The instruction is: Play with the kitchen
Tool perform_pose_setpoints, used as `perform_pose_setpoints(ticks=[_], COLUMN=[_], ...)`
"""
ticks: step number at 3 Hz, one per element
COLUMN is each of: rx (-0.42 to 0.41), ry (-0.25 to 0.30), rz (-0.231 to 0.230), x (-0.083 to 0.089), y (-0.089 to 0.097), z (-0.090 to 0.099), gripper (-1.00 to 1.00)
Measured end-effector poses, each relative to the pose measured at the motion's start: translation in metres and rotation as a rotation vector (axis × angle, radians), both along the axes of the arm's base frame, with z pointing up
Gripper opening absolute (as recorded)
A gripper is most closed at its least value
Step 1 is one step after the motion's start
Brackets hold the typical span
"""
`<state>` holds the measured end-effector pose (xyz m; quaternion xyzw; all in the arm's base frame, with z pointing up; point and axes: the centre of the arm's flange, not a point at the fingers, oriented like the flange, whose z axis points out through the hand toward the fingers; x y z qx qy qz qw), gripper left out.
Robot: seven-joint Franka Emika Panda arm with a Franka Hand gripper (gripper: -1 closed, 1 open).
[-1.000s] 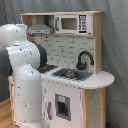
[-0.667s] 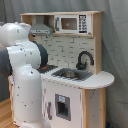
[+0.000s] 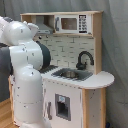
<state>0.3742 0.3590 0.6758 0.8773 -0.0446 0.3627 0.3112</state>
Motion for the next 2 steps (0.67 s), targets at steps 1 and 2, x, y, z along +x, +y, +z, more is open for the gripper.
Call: perform_pose_setpoints(ticks=[1, 2], rx=[0.106, 0.179], ry=[0.052, 0.082], rz=[-0.065, -0.095], x=[0.019, 0.047], y=[-0.034, -0.069], z=[0.005, 0.008], gripper=[1.0, 1.0])
